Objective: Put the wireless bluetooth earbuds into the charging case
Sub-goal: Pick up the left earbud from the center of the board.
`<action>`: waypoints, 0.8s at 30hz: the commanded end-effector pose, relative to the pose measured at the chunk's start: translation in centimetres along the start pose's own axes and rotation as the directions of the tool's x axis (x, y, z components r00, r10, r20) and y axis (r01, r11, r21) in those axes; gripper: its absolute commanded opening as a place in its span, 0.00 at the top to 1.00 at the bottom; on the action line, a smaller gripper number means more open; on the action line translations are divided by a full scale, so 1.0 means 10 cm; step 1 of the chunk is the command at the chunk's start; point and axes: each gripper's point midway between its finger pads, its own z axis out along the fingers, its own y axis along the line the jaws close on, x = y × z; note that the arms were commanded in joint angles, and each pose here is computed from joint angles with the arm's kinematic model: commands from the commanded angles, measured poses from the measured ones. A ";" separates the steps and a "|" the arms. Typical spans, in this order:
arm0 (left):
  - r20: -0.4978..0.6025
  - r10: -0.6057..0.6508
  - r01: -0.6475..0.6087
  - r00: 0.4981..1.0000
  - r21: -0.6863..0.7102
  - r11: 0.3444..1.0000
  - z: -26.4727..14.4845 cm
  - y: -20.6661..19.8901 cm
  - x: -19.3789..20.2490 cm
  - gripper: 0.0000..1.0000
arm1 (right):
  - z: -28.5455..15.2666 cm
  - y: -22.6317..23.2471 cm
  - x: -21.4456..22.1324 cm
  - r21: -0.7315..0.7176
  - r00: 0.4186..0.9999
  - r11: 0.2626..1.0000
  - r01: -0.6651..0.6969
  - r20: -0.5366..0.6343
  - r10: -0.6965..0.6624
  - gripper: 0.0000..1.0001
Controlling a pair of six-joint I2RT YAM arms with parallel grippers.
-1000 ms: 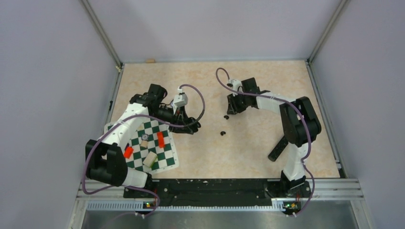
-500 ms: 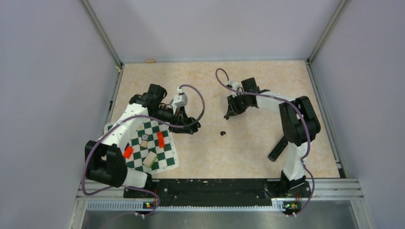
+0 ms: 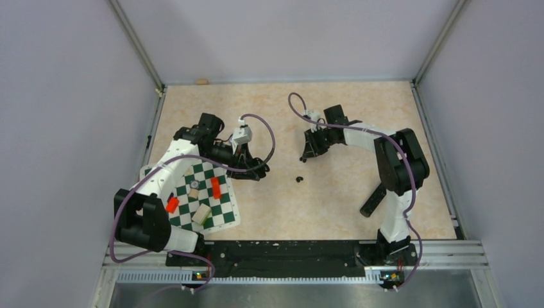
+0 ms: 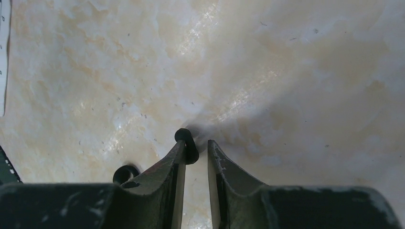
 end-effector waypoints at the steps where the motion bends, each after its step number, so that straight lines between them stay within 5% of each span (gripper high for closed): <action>1: 0.022 0.068 -0.068 0.997 0.000 0.998 -0.02 -0.05 -0.09 1.00 | 0.01 0.03 0.02 -0.042 1.000 0.999 0.008 -0.014 -0.009 0.82; 8: 0.026 0.063 -0.063 0.998 0.006 0.998 -0.01 -0.05 -0.09 1.00 | -0.06 0.18 -0.10 -0.106 0.998 0.993 0.053 0.038 -0.049 0.99; 16: 0.026 0.074 -0.075 0.997 0.005 0.997 0.00 -0.06 -0.13 1.00 | -0.46 0.49 -0.49 -0.130 0.971 0.972 0.193 0.167 -0.171 1.00; 24: -0.021 0.165 -0.166 0.986 -0.092 0.982 -0.07 -0.02 -0.43 1.00 | -1.35 1.07 -1.10 -0.029 0.826 0.902 0.431 0.416 -0.381 1.00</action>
